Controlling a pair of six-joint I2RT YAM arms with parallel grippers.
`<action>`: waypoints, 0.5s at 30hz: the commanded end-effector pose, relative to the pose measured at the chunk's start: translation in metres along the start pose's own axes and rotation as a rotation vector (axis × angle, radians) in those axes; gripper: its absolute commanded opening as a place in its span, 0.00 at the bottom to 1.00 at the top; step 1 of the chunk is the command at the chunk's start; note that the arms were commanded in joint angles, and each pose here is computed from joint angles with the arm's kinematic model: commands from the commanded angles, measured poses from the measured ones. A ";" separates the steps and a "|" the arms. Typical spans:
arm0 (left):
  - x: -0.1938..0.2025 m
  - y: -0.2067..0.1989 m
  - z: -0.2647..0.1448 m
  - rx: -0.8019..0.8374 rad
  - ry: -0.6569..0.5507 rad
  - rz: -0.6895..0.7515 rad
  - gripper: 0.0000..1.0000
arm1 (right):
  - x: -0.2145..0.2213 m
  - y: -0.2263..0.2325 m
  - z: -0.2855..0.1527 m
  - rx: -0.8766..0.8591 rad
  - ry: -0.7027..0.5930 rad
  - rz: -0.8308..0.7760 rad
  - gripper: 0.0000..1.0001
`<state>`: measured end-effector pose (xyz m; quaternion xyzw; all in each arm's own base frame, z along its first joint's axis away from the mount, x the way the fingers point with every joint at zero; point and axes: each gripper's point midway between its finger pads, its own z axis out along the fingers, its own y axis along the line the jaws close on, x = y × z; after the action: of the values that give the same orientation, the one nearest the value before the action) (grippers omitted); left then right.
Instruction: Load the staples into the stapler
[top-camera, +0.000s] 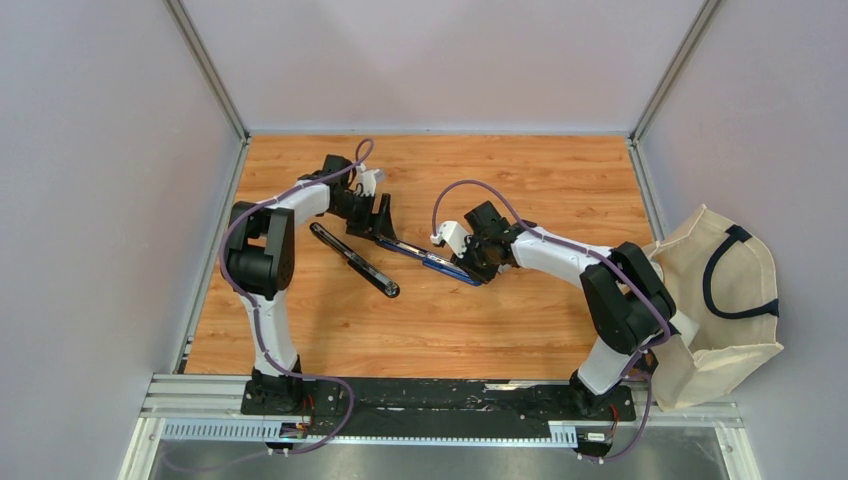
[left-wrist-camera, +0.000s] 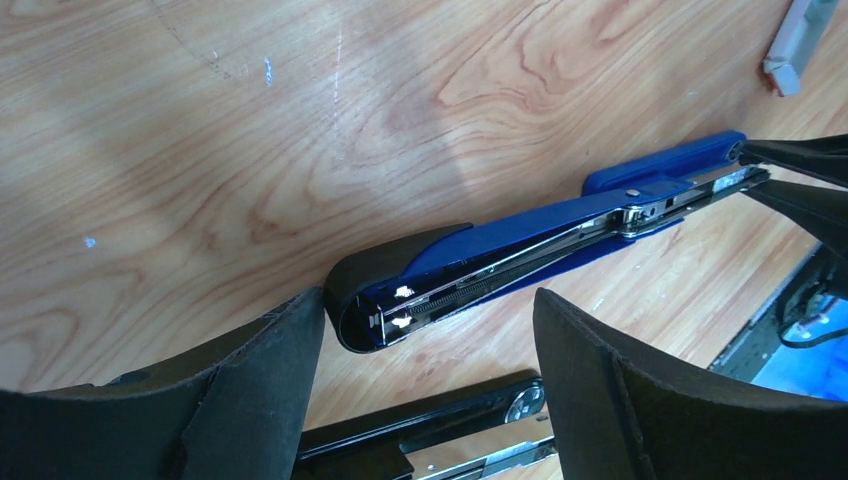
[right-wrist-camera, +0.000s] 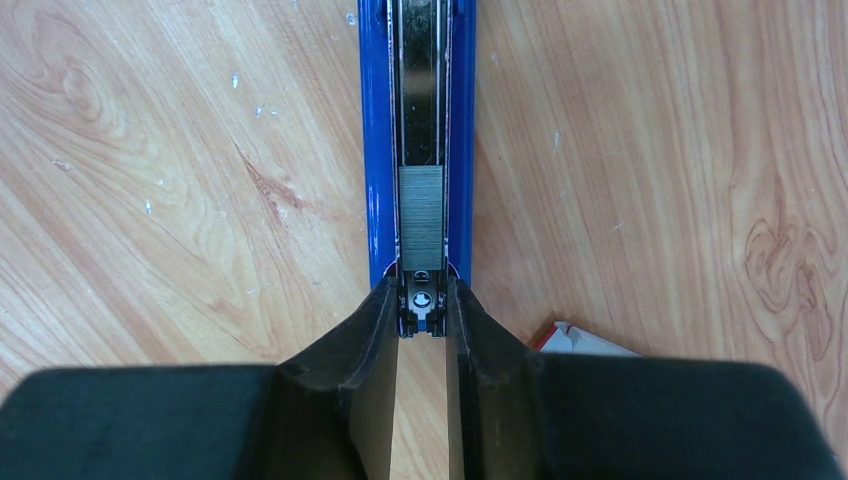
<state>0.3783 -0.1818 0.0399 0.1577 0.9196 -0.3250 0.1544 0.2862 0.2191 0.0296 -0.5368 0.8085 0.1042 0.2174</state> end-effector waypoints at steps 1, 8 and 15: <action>-0.002 -0.014 -0.004 -0.005 0.009 0.056 0.84 | -0.005 -0.005 0.006 0.020 -0.004 -0.004 0.12; -0.011 -0.034 -0.005 0.087 -0.043 0.073 0.84 | -0.004 -0.004 0.007 0.016 -0.001 -0.006 0.12; -0.028 -0.060 -0.024 0.160 -0.175 0.159 0.84 | -0.002 -0.002 0.011 0.009 0.012 -0.009 0.12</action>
<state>0.3778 -0.1860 0.0450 0.1728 0.9107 -0.3260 0.1859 0.2863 0.2183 0.0294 -0.5352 0.8102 0.1013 0.2165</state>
